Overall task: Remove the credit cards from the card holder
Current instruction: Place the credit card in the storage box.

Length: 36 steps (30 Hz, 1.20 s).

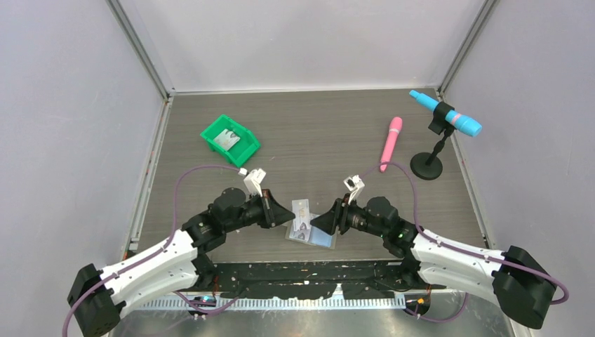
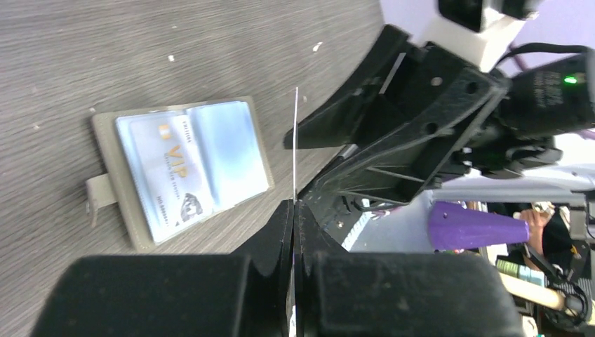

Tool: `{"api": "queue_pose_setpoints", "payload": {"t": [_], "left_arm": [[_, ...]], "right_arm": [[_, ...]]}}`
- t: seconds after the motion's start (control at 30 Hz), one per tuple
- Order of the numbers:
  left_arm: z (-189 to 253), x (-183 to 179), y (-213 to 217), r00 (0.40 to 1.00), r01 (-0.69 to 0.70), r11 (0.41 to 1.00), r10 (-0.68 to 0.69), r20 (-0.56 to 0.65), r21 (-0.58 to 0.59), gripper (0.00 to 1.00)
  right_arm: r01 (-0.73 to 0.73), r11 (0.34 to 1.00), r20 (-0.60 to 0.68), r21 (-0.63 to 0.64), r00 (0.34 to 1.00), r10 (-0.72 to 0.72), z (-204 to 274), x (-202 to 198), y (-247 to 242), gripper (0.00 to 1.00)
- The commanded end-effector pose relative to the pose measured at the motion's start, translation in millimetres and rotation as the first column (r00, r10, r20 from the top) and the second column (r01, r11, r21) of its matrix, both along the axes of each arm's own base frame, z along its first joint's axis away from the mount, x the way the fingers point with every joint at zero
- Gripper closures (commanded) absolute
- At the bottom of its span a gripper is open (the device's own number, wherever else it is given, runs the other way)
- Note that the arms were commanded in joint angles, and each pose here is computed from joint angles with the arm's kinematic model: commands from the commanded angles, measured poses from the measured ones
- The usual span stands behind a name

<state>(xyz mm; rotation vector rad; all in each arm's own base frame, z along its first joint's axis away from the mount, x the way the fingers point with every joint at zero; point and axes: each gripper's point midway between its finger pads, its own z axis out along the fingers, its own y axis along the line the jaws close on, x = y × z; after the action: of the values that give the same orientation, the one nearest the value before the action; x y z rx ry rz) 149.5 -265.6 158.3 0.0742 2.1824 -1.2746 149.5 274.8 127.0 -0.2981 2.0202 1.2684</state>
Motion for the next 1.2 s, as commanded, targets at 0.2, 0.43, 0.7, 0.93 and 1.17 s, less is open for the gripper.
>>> {"api": "queue_pose_setpoints", "payload": {"t": [0.2,0.43,0.7,0.93,1.17], "left_arm": [[54.2,-9.7,-7.2,0.981,0.102,0.981,-0.072,0.178,-0.164,1.00],[53.2,-11.8,-12.1,0.984,0.111,0.967,-0.076,0.159,-0.229,1.00],[44.4,-15.2,-5.1,0.983,0.122,0.985,-0.103,0.151,-0.122,0.73],[48.8,-23.4,15.8,0.967,0.153,0.986,-0.163,0.194,0.068,0.40],[74.9,-32.1,20.2,0.912,0.269,0.939,-0.320,0.257,0.214,0.39]], "right_arm": [[-0.153,0.951,0.079,0.270,0.988,0.136,56.7,-19.9,19.3,0.36],[-0.263,0.912,0.093,0.314,0.965,0.246,67.7,-35.8,28.1,0.58],[-0.264,0.914,0.088,0.308,0.965,0.249,57.5,-43.3,19.6,0.95],[-0.387,0.896,0.097,0.219,0.922,0.375,48.9,-65.8,15.6,0.95],[-0.496,0.845,0.087,0.200,0.868,0.488,42.0,-87.5,13.1,0.95]]}}
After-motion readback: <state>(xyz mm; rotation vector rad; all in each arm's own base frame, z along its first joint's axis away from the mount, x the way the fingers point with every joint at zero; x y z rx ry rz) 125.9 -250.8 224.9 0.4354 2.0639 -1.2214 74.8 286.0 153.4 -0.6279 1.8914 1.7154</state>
